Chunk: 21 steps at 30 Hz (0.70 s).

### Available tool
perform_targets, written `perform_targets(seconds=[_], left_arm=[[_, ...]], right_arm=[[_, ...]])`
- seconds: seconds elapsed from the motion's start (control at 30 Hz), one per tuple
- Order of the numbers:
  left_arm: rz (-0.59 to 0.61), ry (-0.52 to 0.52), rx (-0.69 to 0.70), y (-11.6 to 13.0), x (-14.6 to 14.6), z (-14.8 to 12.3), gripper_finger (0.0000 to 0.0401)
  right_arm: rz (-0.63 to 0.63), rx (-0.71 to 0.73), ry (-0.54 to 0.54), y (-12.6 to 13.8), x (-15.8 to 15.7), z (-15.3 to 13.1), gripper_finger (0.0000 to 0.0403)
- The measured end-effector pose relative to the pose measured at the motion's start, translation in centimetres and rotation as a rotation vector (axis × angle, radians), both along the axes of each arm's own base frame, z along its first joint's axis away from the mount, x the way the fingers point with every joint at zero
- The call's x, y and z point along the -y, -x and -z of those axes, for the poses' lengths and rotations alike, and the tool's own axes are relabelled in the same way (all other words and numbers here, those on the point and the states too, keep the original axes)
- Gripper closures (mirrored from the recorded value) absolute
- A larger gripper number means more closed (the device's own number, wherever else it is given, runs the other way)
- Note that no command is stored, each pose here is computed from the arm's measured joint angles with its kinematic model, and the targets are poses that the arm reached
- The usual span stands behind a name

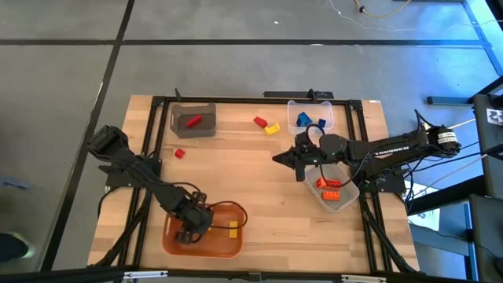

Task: Sort & place blocks by color
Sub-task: Put the bottom yellow block into the orange bin, then put the yellow block into the orange bin

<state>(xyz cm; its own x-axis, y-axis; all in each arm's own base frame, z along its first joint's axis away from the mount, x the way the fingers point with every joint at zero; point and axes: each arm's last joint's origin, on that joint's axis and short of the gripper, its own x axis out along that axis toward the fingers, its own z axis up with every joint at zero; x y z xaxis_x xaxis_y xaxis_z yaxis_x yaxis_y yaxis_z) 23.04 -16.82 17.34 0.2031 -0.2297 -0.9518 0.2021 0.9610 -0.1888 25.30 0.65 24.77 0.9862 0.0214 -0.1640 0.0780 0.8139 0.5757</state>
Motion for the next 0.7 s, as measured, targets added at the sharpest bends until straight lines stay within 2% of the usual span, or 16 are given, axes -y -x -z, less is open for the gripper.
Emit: perform_targets(seconds=[0.13, 0.23, 0.33, 0.4, 0.5, 0.6, 0.7], left_arm=[[-0.045, 0.003, -0.001, 0.0, -0.1, -0.1, 0.0194], [-0.064, 0.066, -0.05, -0.1, -0.3, -0.2, 0.0126], [-0.061, 0.139, -0.122, -0.4, -0.7, -0.5, 0.0082], [-0.054, 0.155, -0.155, -0.7, -0.9, -1.3, 0.0069], [-0.003, 0.123, -0.138, -0.9, -1.7, -3.5, 0.0065], [0.012, 0.086, -0.032, -1.0, -3.2, -6.7, 0.007], [-0.052, 0.034, 0.116, -0.3, -5.9, -10.1, 0.0071]], right_arm=[[-0.007, 0.0, -0.005, 0.0, 0.0, 0.0, 0.0403], [-0.008, 0.0, -0.005, 0.0, 0.0, 0.0, 0.0403], [-0.027, 0.0, -0.008, 0.0, -0.1, 0.0, 0.0403], [-0.032, 0.0, -0.009, 0.0, -0.1, 0.0, 0.0403], [-0.034, 0.0, -0.01, 0.0, -0.1, 0.0, 0.0403], [-0.032, 0.008, -0.017, 0.0, -0.1, -0.1, 0.0403], [-0.03, 0.014, -0.033, 0.0, -0.1, -0.2, 0.0403]])
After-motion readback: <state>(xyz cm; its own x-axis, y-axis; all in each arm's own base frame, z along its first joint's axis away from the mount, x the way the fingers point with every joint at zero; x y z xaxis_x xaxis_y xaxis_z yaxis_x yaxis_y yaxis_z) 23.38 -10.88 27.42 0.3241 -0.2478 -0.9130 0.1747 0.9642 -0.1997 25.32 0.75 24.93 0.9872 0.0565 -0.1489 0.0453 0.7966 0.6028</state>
